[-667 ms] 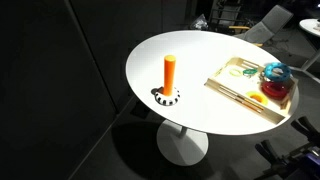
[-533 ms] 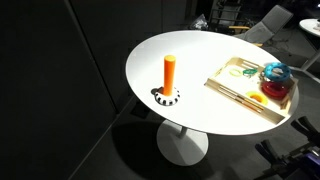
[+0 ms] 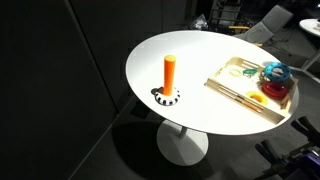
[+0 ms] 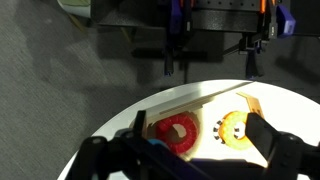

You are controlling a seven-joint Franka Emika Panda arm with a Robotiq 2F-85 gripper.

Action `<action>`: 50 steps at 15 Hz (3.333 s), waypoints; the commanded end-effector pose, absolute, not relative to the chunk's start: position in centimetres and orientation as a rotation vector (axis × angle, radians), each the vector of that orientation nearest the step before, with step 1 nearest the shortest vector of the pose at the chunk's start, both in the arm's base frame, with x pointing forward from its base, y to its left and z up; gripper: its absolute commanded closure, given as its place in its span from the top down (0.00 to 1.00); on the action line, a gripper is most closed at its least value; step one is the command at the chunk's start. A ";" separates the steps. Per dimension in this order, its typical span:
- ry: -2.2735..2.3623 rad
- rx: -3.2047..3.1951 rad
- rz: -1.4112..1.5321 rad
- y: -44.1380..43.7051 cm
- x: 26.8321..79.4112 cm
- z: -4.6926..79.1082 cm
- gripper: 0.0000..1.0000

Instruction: Remove the blue ring from the wooden tray and put it on the table to the right

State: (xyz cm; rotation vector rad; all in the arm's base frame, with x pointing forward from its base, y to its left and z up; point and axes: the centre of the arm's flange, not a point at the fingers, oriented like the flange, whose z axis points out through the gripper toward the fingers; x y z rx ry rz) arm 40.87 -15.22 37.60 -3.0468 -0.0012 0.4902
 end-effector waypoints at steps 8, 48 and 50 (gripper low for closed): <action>0.089 -3.066 0.204 -18.2 44.8 34.3 1.00; 0.168 -3.027 -0.032 -21.8 47.2 21.4 1.00; 0.157 -3.031 -0.033 -21.9 47.4 20.8 1.00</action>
